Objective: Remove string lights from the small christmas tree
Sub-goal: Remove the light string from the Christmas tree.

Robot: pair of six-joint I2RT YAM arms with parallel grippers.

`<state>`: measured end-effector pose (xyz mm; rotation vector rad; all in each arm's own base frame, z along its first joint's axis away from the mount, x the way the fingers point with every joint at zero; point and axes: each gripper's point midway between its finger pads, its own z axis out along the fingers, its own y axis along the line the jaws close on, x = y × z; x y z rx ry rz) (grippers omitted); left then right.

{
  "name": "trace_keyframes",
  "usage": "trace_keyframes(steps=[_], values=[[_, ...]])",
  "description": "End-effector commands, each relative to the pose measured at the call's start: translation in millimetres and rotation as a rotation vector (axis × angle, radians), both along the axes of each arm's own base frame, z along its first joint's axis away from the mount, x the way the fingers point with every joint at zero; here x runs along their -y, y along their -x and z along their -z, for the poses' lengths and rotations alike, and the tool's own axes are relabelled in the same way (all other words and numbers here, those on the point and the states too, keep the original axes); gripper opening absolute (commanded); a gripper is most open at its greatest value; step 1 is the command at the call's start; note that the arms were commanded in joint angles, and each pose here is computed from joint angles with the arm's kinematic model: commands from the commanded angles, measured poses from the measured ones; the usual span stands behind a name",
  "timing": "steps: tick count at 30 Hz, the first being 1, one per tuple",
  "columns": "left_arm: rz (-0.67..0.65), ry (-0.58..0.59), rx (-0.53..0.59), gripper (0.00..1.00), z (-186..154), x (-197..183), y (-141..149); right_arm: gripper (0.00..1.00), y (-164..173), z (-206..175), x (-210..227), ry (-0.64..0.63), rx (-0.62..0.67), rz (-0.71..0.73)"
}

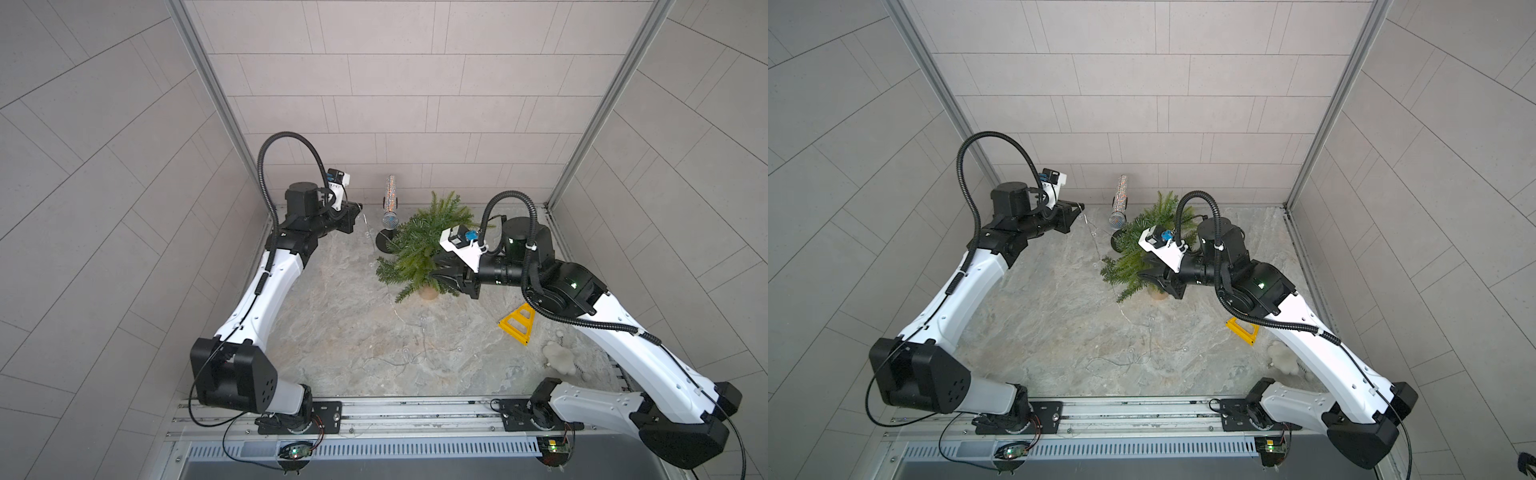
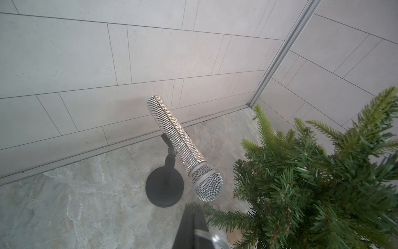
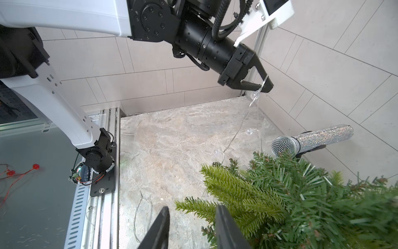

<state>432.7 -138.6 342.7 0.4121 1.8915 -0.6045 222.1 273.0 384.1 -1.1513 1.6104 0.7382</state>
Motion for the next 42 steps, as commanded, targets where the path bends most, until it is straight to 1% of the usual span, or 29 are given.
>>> trace_keyframes(steps=[1, 3, 6, 10, 15, 18, 22, 25, 27, 30, 33, 35, 38, 40, 42], values=[[0.044, -0.001, 0.000, 0.00, -8, -2, -5, 0.39, 1, -7, -3, -0.025, 0.001, -0.019], [0.058, 0.004, -0.031, 0.00, 6, 0, -10, 0.39, 2, -6, -3, -0.027, 0.001, -0.022], [0.036, -0.003, -0.078, 0.00, 34, -3, -17, 0.39, 2, -5, -3, -0.028, 0.000, -0.023], [0.004, -0.022, -0.130, 0.00, 62, -11, -15, 0.39, 4, -3, -2, -0.026, -0.002, -0.023], [-0.093, -0.024, -0.166, 0.00, 81, -36, -16, 0.39, 4, 0, -3, -0.024, -0.006, -0.031], [-0.150, -0.030, -0.210, 0.00, 100, -52, -20, 0.39, 4, 2, -4, -0.027, -0.011, -0.034], [-0.219, -0.005, -0.272, 0.00, 125, -76, -22, 0.39, 4, 4, -4, -0.025, -0.015, -0.034], [-0.286, 0.006, -0.305, 0.00, 136, -94, -26, 0.39, 5, 5, -5, -0.026, -0.016, -0.041], [-0.339, 0.026, -0.313, 0.00, 137, -107, -29, 0.39, 5, 6, -6, -0.030, -0.018, -0.046], [-0.357, 0.048, -0.308, 0.00, 132, -118, -31, 0.39, 5, 5, -7, -0.035, -0.022, -0.053], [-0.432, 0.034, -0.316, 0.00, 132, -134, -27, 0.39, 5, 5, -7, -0.035, -0.018, -0.050], [-0.453, 0.064, -0.318, 0.00, 127, -144, -22, 0.39, 5, 6, -7, -0.035, -0.020, -0.051], [-0.467, 0.128, -0.277, 0.00, 101, -153, -13, 0.39, 5, 6, -6, -0.036, -0.019, -0.050], [-0.479, 0.121, -0.234, 0.00, 79, -156, -6, 0.39, 5, 7, -6, -0.034, -0.017, -0.048], [-0.467, 0.123, -0.229, 0.00, 63, -156, -1, 0.39, 5, 7, -7, -0.034, -0.017, -0.049]])
